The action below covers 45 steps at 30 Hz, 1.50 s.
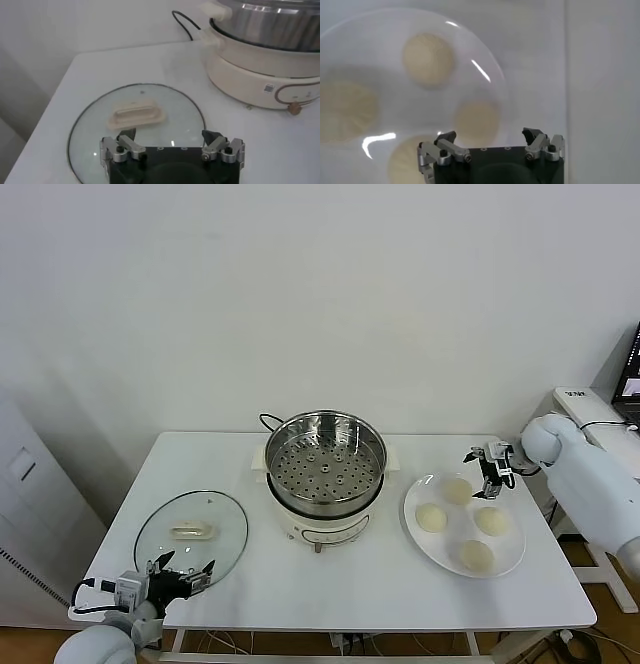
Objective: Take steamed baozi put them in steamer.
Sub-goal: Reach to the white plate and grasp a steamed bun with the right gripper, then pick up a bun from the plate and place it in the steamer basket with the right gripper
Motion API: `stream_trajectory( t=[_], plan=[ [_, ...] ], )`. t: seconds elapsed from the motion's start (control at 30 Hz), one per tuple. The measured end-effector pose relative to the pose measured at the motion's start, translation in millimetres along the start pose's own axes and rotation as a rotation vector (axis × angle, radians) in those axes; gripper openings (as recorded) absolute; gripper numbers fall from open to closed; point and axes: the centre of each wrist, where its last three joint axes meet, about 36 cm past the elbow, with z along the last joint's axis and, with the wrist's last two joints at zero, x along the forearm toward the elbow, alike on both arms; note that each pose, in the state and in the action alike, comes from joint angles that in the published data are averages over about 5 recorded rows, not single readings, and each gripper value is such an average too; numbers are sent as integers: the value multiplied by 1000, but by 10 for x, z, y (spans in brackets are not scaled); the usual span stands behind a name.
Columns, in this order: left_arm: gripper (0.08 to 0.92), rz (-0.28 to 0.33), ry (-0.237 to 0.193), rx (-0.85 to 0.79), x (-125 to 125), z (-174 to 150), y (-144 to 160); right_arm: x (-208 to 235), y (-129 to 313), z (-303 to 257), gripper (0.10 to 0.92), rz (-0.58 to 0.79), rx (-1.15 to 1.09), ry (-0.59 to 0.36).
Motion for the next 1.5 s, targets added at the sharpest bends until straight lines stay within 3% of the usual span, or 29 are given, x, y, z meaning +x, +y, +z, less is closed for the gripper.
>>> stream_trajectory(
  t=[0.7, 0.87, 1.13, 1.5],
  plan=[
    [823, 14, -3, -11, 60, -18, -41, -446, 31, -11, 792, -38, -20, 26],
    [823, 18, -3, -13, 87, -16, -55, -507, 32, -53, 711, -40, -36, 11],
    [823, 21, -3, -15, 123, -17, -69, -511, 12, -73, 506, -53, -54, 4],
    [823, 18, -4, -18, 164, -9, -94, -145, -195, -167, 398, -32, -18, -3]
  ],
)
